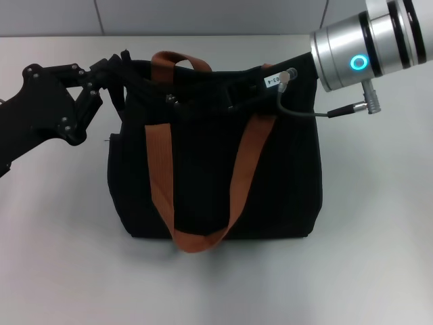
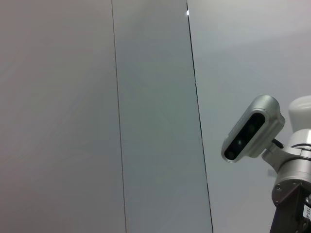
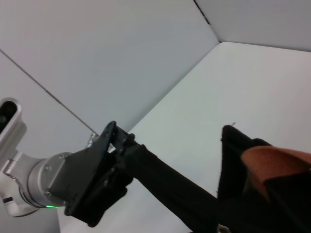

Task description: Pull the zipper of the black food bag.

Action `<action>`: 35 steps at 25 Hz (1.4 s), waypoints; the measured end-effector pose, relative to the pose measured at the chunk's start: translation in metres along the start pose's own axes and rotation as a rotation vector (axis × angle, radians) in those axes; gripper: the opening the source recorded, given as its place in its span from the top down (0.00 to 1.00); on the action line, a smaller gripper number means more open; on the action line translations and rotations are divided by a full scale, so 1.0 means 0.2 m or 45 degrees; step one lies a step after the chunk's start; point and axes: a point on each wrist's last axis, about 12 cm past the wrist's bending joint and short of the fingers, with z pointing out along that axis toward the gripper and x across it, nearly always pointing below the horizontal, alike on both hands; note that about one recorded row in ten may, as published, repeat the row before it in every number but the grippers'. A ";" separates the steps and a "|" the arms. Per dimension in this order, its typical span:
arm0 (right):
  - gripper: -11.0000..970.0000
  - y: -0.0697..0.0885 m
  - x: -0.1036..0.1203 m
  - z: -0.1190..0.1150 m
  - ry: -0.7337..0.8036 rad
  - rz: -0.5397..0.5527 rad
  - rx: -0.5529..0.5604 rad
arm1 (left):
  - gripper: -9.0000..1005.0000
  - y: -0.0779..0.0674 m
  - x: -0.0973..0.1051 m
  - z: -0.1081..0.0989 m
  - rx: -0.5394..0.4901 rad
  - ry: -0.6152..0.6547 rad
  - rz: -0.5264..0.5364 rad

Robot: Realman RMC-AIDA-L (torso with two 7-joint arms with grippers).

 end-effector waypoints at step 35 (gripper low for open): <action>0.85 0.02 -0.02 -0.04 -0.001 -0.015 0.006 | 0.97 -0.01 0.00 -0.01 0.000 -0.018 -0.018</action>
